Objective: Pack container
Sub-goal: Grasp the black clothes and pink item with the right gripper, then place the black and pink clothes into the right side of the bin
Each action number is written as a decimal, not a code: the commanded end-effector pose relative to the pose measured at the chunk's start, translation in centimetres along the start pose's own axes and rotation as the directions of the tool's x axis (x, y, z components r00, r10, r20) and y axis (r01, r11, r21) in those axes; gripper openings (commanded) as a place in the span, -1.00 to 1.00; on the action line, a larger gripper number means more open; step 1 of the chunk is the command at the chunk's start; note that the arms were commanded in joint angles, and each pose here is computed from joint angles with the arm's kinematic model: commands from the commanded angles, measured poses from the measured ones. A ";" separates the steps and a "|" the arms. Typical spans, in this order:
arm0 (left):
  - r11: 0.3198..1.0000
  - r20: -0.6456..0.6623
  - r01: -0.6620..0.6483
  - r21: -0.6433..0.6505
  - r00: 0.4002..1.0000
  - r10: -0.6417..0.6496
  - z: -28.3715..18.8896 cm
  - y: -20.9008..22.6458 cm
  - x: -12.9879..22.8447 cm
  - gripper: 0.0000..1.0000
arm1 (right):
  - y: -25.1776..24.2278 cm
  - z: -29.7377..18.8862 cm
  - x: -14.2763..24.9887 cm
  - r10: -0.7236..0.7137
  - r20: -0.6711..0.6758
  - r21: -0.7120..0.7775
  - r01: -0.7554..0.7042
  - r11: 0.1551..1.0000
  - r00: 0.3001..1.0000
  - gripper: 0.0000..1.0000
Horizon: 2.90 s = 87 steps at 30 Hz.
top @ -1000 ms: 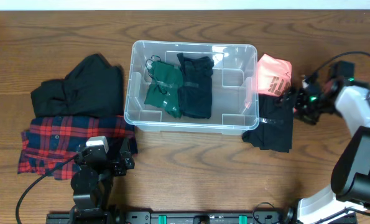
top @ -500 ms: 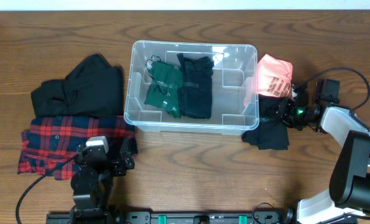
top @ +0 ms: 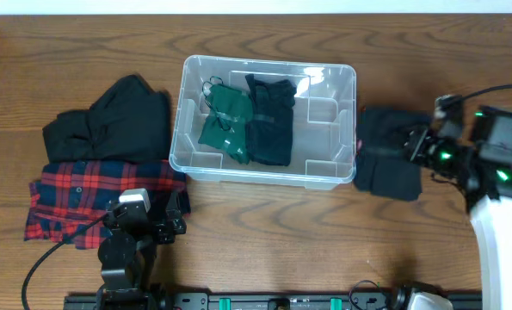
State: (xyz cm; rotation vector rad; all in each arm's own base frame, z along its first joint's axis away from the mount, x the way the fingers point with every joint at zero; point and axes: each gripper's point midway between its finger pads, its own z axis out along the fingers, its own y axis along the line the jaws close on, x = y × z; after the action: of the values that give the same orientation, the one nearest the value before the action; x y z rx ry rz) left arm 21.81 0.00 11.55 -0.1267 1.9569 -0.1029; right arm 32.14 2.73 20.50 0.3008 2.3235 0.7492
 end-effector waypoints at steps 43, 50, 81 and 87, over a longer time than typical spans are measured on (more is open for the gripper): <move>1.000 -0.013 0.007 0.009 1.000 -0.007 0.3 -0.1 0.7 0.96 | 12.7 11.9 4.9 -0.190 -0.176 -0.293 0.132 0.947 0.966 -0.58; 1.000 -0.013 0.007 0.009 1.000 -0.007 0.3 -0.1 0.7 0.96 | 10.8 12.5 3.4 -0.149 -0.119 -0.173 0.127 0.977 0.982 0.51; 1.000 -0.013 0.007 0.009 1.000 -0.007 0.3 -0.1 0.7 0.96 | 3.4 18.8 10.6 -0.063 -0.328 0.194 0.133 0.972 0.943 -0.94; 1.000 -0.013 0.007 0.009 1.000 -0.007 0.3 -0.1 0.7 0.96 | 1.9 20.1 12.4 -0.035 -0.386 0.219 0.128 0.967 0.922 -0.93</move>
State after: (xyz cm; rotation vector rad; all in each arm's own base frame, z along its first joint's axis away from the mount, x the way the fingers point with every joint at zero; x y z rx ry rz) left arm 21.82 0.00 11.55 -0.1266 1.9565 -0.1029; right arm 37.22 19.11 6.11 0.1380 2.6994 0.6206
